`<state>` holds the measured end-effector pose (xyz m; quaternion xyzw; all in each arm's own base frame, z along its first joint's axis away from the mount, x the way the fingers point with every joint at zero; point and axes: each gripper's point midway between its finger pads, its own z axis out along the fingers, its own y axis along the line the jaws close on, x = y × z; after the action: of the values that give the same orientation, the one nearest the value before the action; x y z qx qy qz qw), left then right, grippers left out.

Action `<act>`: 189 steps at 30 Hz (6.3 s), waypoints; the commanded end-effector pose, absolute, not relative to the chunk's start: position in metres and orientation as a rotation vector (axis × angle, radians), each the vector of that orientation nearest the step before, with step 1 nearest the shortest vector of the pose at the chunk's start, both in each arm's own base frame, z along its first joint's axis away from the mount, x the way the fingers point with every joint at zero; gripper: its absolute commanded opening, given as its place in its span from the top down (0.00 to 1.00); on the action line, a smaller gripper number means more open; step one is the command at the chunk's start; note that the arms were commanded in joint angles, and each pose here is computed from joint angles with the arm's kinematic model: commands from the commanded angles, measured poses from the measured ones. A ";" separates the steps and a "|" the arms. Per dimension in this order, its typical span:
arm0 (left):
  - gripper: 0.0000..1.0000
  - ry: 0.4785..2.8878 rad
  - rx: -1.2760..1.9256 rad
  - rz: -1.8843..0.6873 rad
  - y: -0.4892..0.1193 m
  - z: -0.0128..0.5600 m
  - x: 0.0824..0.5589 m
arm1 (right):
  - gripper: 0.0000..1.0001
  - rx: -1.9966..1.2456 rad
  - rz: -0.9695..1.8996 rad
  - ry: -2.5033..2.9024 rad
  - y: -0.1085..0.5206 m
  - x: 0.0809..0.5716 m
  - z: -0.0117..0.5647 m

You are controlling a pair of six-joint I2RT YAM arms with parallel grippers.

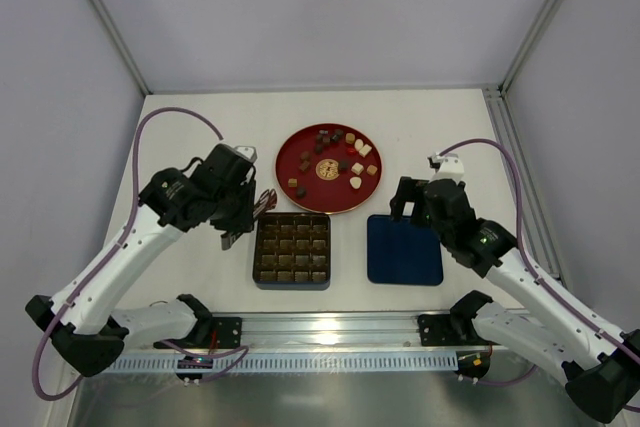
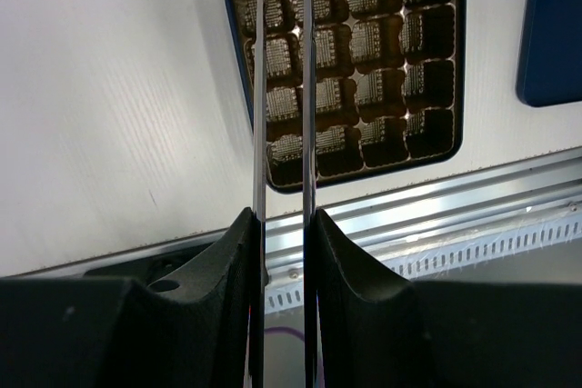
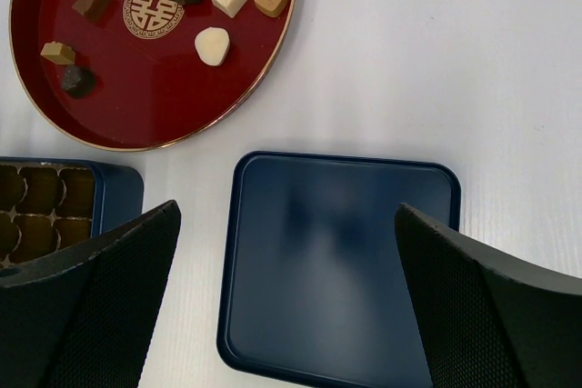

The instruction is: Pack the chocolate

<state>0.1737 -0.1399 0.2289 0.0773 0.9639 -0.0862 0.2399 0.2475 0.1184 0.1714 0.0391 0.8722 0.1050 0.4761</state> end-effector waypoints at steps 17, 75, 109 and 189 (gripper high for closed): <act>0.72 2.682 0.177 -0.270 -0.132 0.197 0.152 | 0.00 0.152 0.247 2.086 0.111 0.248 0.182; 0.61 2.589 0.241 -0.272 -0.167 0.239 0.206 | 0.00 0.151 0.274 2.086 0.114 0.246 0.182; 0.58 2.684 0.287 -0.047 -0.202 0.161 0.314 | 0.00 0.131 0.274 2.083 0.108 0.237 0.180; 0.60 2.689 0.319 -0.001 -0.199 0.159 0.327 | 0.00 0.140 0.250 2.089 0.103 0.235 0.176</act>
<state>0.3252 -0.2038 0.1441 0.1154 0.9739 0.0012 0.1956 0.2323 0.1041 0.1678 0.0538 0.8698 0.1020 0.4798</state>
